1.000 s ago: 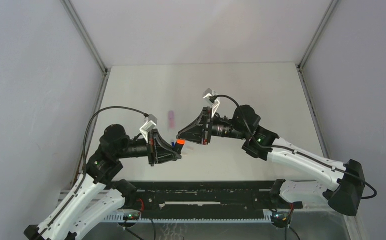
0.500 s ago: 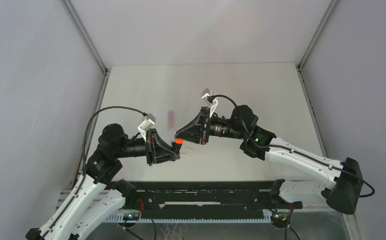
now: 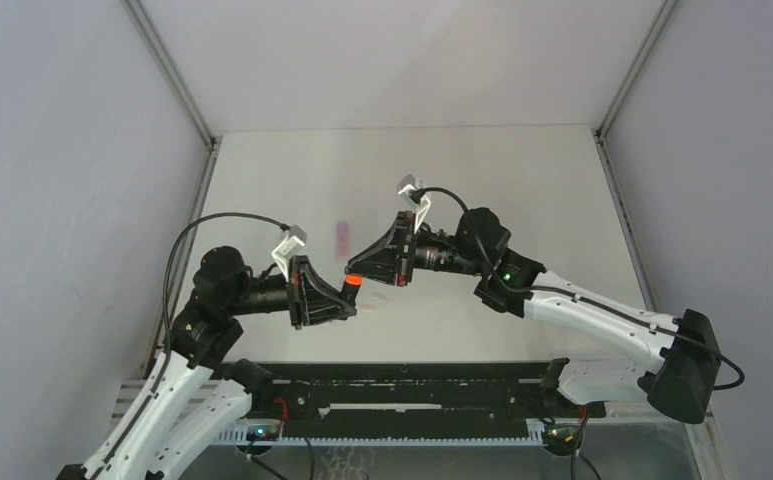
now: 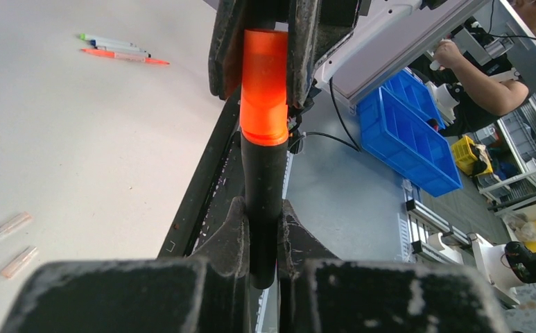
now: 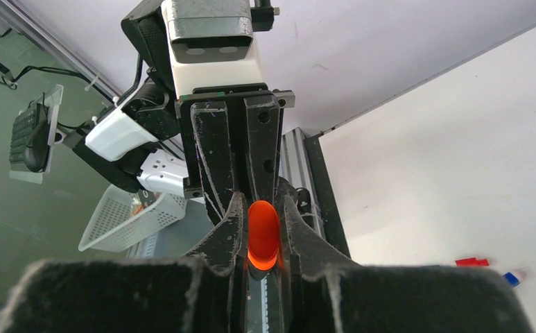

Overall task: Insert the pens into the pen caps
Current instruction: Press the pen cap onto the pen.

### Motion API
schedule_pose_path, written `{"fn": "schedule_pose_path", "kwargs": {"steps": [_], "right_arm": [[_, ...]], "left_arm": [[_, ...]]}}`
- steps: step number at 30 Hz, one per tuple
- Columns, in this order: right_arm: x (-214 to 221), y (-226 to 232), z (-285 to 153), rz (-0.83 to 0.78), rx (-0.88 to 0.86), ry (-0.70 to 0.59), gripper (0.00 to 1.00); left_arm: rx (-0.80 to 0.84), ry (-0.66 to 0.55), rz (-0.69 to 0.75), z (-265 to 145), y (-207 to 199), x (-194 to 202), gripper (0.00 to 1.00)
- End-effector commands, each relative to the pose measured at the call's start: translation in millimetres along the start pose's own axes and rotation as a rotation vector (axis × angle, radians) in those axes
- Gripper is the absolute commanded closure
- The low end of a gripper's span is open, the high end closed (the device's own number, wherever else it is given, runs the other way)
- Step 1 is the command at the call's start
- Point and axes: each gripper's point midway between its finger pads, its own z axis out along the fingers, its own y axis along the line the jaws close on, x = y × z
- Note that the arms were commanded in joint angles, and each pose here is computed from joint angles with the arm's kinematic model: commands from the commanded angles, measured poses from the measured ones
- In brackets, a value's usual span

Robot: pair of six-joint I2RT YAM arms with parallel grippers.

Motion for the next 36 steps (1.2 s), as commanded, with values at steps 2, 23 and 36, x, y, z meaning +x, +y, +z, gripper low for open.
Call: {"fn": "schedule_pose_path", "kwargs": {"steps": [2,23,36], "right_arm": [[219,24,-67,0.468,-0.055,0.848,1.0],[246,31,-81,0.537,-0.031,0.973,1.0],[250,40,-84,0.576,-0.051,1.011,1.0]], "left_arm": [[-0.053,-0.598,0.504,-34,-56,-162,1.0],[-0.131,-0.726,0.53,-57,-58,-194,1.0],[-0.129,-0.786,0.526,-64,-58,-206,1.0]]}}
